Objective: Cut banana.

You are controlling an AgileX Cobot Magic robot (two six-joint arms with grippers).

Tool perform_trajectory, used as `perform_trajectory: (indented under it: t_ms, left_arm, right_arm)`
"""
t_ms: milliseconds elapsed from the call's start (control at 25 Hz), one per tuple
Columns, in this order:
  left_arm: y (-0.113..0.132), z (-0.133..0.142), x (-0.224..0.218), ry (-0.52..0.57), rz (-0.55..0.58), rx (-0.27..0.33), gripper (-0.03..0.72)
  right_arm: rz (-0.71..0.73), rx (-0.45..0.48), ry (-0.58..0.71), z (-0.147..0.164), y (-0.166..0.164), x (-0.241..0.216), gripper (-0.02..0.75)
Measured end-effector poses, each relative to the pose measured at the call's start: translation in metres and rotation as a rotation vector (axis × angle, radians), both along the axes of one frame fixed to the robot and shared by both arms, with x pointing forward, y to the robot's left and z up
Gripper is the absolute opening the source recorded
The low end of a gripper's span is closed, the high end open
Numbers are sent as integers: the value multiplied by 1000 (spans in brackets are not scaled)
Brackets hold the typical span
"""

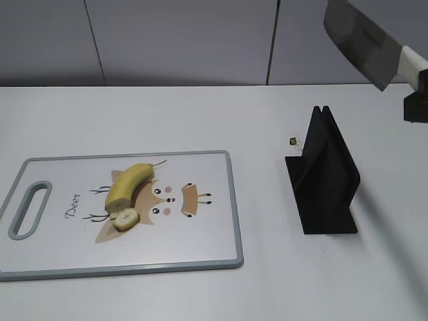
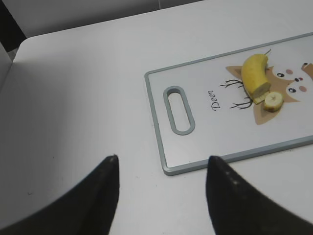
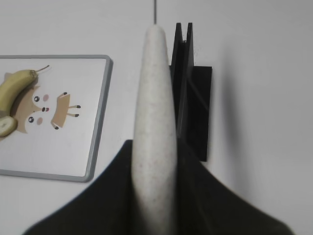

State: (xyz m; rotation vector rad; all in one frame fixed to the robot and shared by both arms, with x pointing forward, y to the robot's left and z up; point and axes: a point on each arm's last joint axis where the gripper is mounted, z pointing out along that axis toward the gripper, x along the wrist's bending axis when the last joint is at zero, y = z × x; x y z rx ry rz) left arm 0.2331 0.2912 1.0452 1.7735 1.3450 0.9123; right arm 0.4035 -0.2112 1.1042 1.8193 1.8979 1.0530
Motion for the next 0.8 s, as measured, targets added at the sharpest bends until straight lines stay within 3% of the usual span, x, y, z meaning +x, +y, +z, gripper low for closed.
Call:
perform_trajectory:
  t_ms: [240,440,800]
  left_arm:
    - [0,0,0,1,5,-7,552]
    - [0,0,0,1,6,-8,552]
    - [0,0,0,1,6,-8,552]
  right_arm:
    - [-113,-12,10,-18,-2,12,163]
    - [-99,-10,-8,-32,11,33,163]
    - [-69,-132,101,-80,28,65,163]
